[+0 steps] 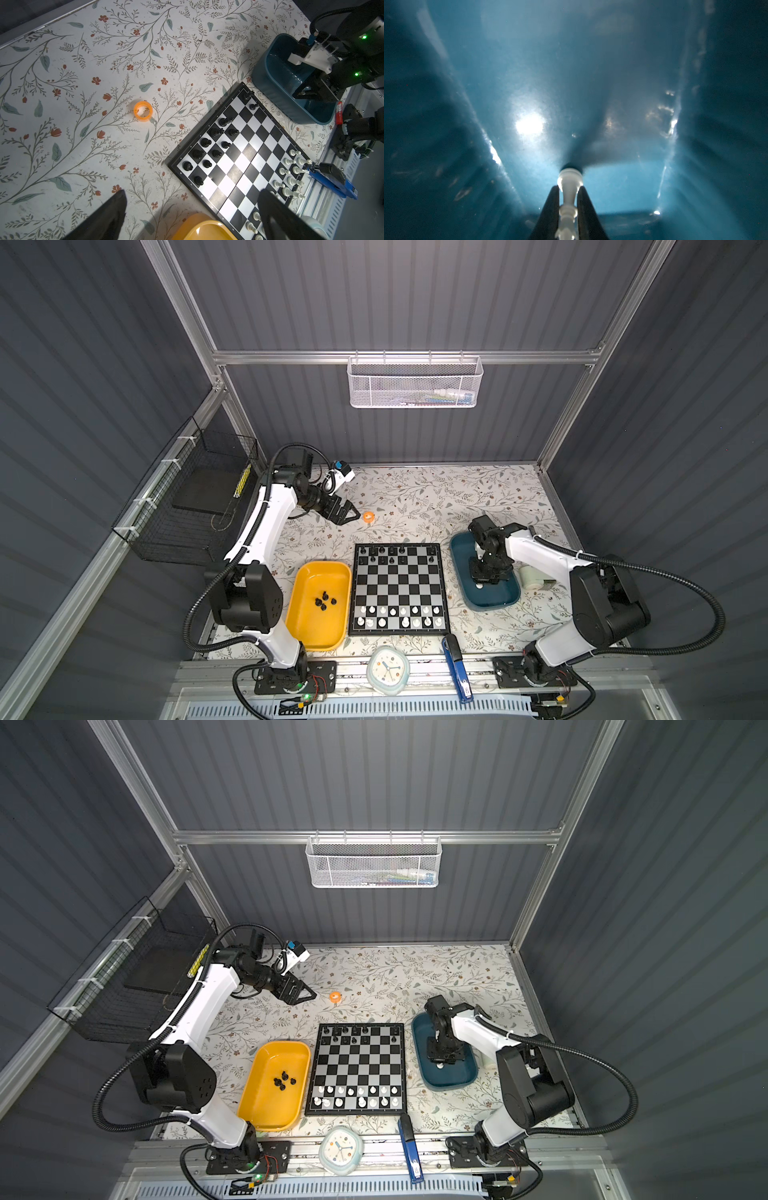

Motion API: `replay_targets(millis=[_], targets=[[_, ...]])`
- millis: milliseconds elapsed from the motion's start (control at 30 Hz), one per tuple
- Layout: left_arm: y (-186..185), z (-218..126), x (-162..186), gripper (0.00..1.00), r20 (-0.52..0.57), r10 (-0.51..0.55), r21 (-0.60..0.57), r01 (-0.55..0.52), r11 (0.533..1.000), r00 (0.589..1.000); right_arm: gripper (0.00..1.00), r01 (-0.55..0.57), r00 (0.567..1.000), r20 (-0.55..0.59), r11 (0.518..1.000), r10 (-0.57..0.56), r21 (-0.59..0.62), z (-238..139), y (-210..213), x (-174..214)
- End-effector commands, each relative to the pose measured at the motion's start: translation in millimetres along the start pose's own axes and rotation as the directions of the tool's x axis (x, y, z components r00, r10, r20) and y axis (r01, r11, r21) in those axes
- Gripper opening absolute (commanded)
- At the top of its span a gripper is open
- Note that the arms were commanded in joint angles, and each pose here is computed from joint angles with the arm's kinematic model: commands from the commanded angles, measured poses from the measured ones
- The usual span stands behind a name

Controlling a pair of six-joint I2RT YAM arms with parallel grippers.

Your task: Set up the chess pieces on the board

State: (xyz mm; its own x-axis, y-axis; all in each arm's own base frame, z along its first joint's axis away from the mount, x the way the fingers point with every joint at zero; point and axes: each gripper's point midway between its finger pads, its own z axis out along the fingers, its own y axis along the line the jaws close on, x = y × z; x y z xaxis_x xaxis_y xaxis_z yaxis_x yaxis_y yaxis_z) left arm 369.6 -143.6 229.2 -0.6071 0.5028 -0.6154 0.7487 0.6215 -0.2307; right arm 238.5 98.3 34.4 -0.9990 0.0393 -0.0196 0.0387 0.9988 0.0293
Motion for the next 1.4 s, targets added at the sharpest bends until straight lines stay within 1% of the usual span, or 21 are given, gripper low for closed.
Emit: replay_targets(millis=[0, 400, 733, 1033, 1367], targets=[[-8, -5, 3, 0.99, -0.002, 0.008, 0.002, -0.008, 1.000, 1.000, 0.17, 0.019, 1.000, 0.008, 1.000, -0.019, 0.008, -10, -2, -2], [-7, -5, 3, 0.99, -0.002, 0.012, -0.003, -0.012, 1.000, 1.000, 0.17, 0.031, 0.999, 0.013, 0.999, -0.030, -0.020, -14, 4, -5], [-8, -6, 4, 0.99, -0.001, 0.016, -0.011, -0.016, 1.000, 1.000, 0.18, 0.045, 0.999, 0.026, 0.999, -0.044, -0.031, -26, 6, -4], [-7, -8, 5, 0.99, -0.003, 0.024, -0.024, -0.024, 0.999, 1.000, 0.18, 0.078, 0.995, 0.060, 0.997, -0.076, -0.029, -51, 14, -7], [-10, -10, 6, 1.00, 0.006, 0.027, -0.022, -0.027, 0.999, 1.000, 0.18, 0.140, 0.986, 0.097, 0.990, -0.136, -0.033, -81, 34, -14]])
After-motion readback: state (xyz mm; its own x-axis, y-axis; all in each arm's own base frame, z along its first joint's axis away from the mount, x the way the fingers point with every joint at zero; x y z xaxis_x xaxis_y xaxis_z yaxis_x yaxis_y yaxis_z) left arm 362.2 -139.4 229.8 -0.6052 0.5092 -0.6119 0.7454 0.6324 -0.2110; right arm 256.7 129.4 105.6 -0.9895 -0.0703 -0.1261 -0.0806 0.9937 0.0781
